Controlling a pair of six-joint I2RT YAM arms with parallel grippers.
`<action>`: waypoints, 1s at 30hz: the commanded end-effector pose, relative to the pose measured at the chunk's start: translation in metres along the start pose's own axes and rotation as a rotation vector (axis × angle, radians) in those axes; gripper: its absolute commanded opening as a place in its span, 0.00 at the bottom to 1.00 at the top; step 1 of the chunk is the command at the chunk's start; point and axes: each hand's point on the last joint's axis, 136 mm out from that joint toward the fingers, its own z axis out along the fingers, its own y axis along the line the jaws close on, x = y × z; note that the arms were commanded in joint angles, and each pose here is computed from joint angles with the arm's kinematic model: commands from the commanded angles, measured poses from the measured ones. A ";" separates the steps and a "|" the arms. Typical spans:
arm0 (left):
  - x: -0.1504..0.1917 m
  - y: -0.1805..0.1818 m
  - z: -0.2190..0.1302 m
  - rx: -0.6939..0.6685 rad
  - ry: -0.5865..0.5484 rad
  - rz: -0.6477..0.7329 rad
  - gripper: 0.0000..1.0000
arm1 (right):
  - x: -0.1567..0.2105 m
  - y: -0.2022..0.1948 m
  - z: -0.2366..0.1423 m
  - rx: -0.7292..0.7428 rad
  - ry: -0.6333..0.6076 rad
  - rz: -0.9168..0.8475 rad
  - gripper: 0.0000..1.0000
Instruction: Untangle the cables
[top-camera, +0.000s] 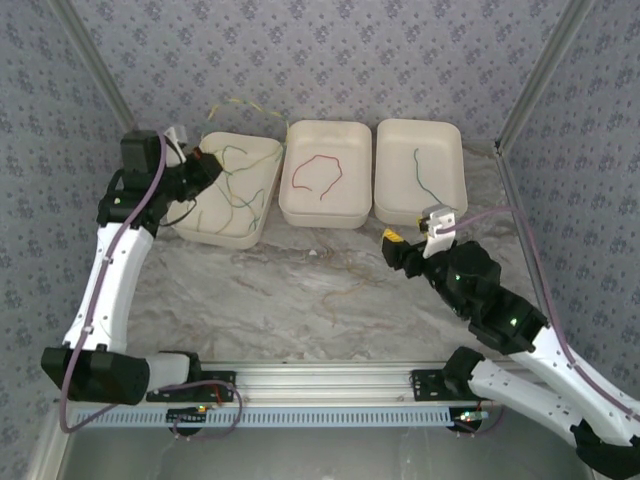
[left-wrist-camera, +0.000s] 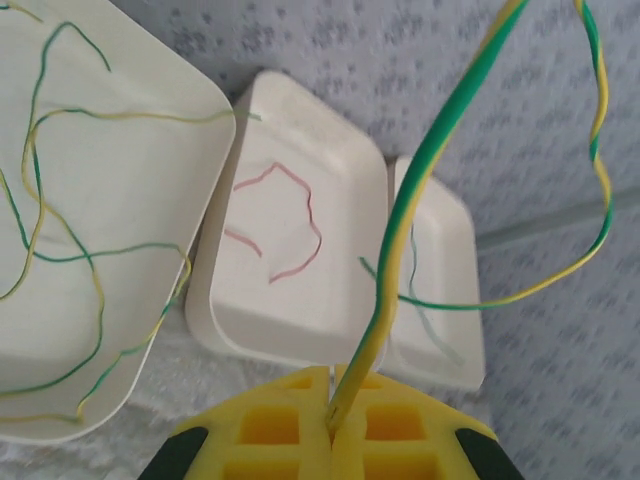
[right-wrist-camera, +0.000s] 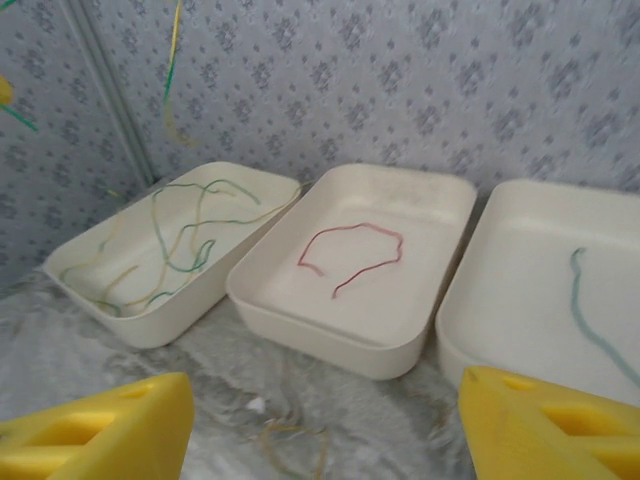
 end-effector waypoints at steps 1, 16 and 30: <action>-0.026 -0.003 0.009 0.107 -0.075 -0.134 0.00 | 0.022 0.015 -0.002 -0.093 0.059 0.199 0.71; -0.025 0.113 0.100 -0.077 -0.092 -0.592 0.00 | 0.048 0.033 -0.009 -0.167 0.106 0.261 0.69; 0.042 0.196 0.136 -0.266 -0.009 -0.891 0.00 | 0.057 0.029 -0.012 -0.148 0.118 0.257 0.69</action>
